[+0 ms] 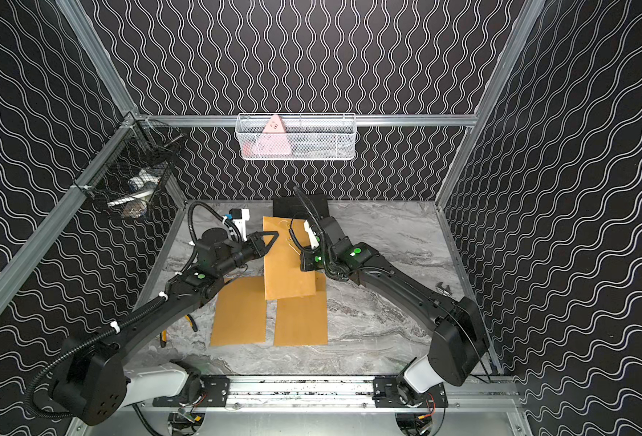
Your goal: Open the file bag
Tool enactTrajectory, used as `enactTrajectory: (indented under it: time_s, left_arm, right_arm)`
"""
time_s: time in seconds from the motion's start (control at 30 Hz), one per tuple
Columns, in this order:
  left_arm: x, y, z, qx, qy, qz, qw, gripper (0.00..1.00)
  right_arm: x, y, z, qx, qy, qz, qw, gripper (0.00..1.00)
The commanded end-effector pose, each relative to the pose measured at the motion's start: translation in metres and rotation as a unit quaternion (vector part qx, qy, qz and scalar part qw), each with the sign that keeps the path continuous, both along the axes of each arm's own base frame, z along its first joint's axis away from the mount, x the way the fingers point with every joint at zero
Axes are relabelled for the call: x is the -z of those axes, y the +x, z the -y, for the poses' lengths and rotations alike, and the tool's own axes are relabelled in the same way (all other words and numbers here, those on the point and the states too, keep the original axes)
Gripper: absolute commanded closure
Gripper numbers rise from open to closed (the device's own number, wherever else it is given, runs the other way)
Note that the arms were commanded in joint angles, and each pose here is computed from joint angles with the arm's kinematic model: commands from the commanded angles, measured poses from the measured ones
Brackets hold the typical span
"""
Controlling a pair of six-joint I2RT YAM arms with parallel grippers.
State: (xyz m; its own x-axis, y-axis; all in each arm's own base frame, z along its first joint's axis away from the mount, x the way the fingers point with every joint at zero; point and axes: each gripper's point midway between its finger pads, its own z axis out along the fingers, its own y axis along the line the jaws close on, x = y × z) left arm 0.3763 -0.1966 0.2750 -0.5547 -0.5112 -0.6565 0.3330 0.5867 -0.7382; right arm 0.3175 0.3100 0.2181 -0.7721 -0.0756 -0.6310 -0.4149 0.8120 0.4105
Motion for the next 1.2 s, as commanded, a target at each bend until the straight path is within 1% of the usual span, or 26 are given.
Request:
enactTrajectory:
  time_s: [0.0,0.33,0.67,0.93,1.17]
  left_arm:
    - [-0.009,-0.002,-0.001,0.003,-0.01,0.015,1.0,1.0]
    - [-0.008,-0.009,0.0,0.013,-0.014,0.015,1.0,1.0]
    - [-0.008,-0.019,0.002,0.026,-0.018,0.019,0.999,1.0]
    - [0.0,-0.024,0.002,0.034,-0.023,0.012,0.999,1.0]
    - [0.006,-0.026,0.003,0.036,-0.025,0.008,0.999,1.0]
  right_arm:
    - [-0.004,0.004,0.009,0.014,-0.017,0.013,1.0,1.0]
    - [-0.012,0.018,0.028,0.037,-0.036,0.03,0.998,1.0]
    - [-0.023,0.035,0.038,0.045,-0.04,0.041,0.997,1.0]
    - [-0.038,0.043,0.034,0.039,-0.036,0.056,0.997,1.0]
    - [-0.052,0.045,0.023,0.02,-0.018,0.061,0.998,1.0]
